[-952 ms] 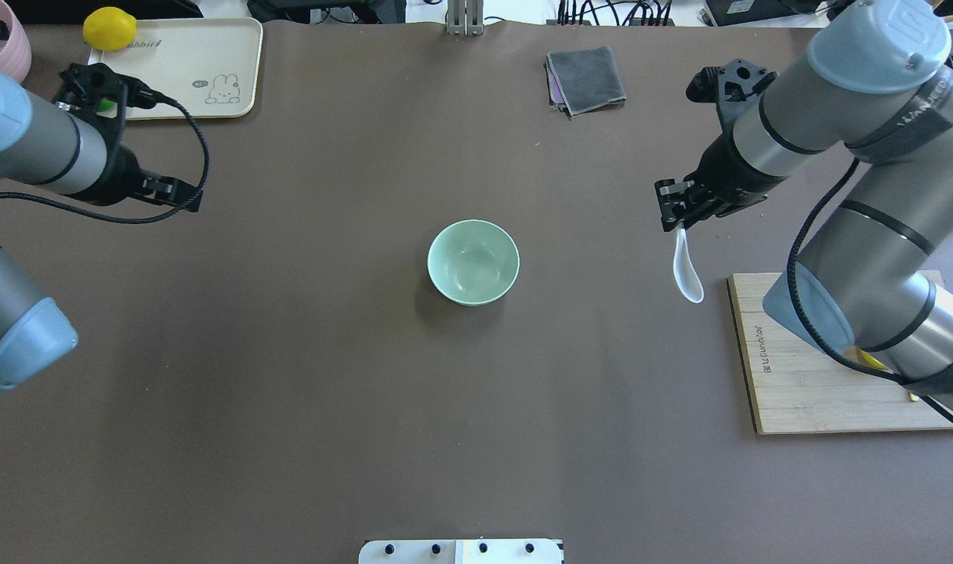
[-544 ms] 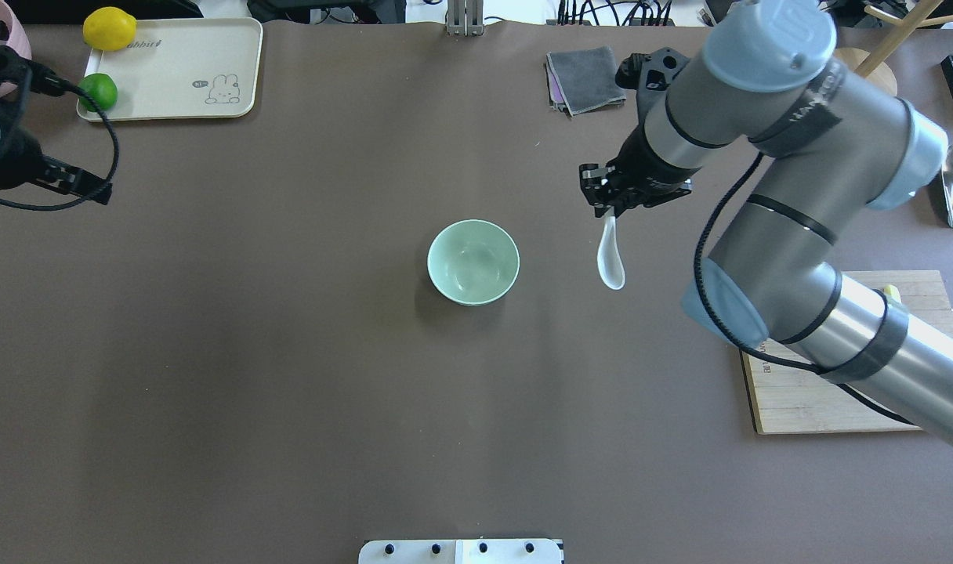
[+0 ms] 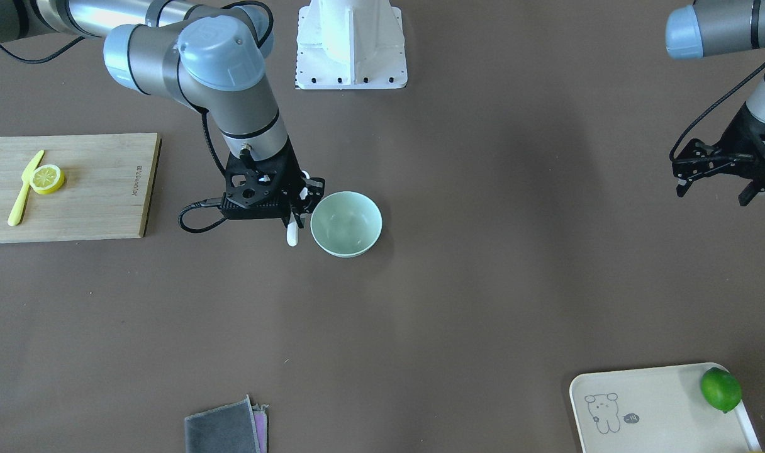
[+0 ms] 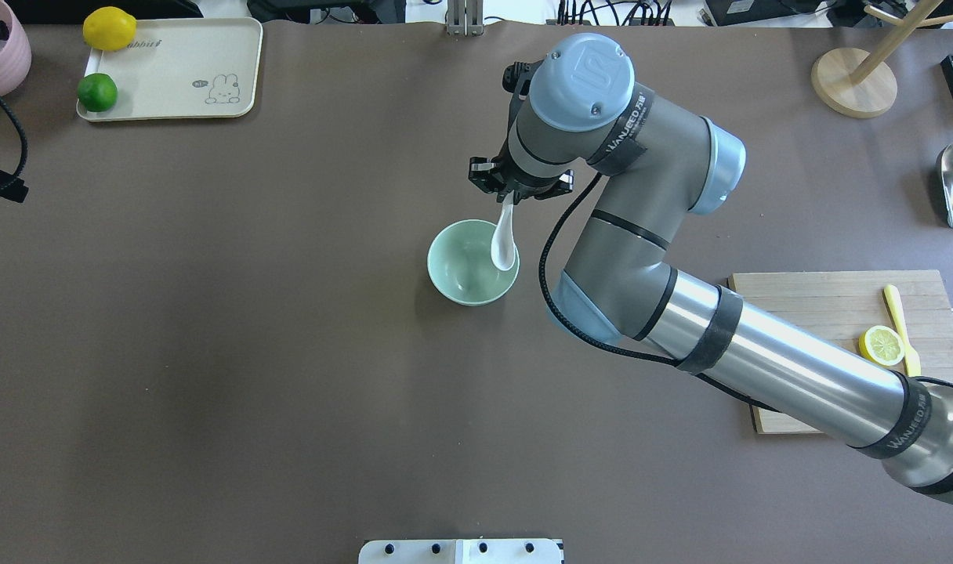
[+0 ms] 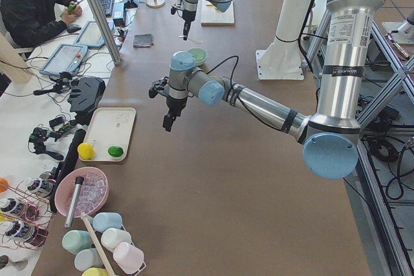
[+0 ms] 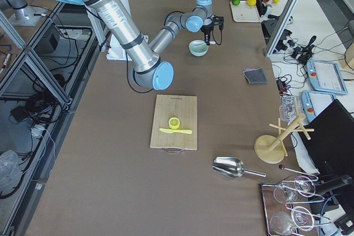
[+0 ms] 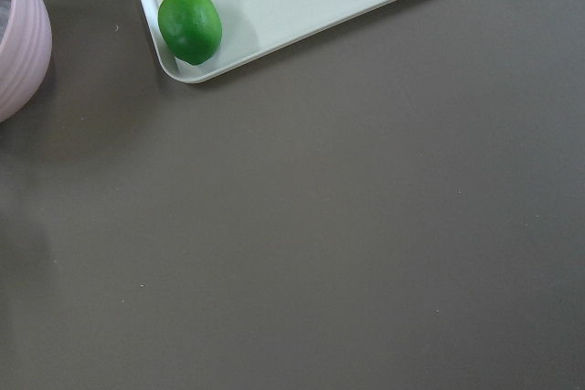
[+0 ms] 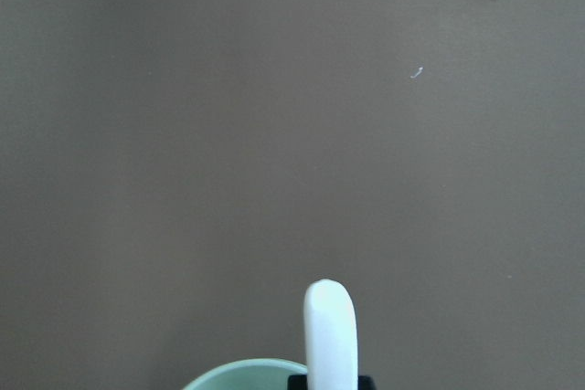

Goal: Place spoon in bowl
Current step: 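Lower the spoon into the bowl and open the right gripper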

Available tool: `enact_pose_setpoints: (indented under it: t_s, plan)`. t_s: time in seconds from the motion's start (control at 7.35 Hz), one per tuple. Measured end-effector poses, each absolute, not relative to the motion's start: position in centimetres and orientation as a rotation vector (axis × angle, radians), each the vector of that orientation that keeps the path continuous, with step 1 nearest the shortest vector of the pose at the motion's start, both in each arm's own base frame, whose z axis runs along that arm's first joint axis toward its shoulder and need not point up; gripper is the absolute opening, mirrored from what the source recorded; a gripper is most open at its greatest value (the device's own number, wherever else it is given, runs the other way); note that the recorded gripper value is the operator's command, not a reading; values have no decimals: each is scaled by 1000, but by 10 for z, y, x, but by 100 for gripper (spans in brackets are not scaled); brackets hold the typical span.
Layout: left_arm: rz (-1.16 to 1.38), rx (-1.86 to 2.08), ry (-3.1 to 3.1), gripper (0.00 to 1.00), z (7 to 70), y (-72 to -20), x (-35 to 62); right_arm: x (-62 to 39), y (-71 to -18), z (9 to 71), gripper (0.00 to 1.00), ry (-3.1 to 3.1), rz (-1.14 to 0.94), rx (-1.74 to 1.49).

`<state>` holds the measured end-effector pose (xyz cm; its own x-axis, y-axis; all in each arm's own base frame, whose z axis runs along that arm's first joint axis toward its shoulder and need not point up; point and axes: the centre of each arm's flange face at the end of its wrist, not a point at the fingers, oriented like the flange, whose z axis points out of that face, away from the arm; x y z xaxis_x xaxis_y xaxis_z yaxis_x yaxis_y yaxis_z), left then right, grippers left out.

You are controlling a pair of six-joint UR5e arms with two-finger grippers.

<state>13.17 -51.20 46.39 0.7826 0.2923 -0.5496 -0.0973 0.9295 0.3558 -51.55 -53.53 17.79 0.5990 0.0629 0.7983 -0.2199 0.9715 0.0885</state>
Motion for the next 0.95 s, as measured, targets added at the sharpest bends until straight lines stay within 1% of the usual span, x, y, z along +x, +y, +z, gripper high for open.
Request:
enact_pose_setpoints:
  t_s: [0.68,0.95]
  plan:
    - [196,316,632,98,469,-515,123,-553,-536,192,0,-884,164,219]
    - [187,319,630,98,470,-517,118,-568,-528,197,0,-894,149,215]
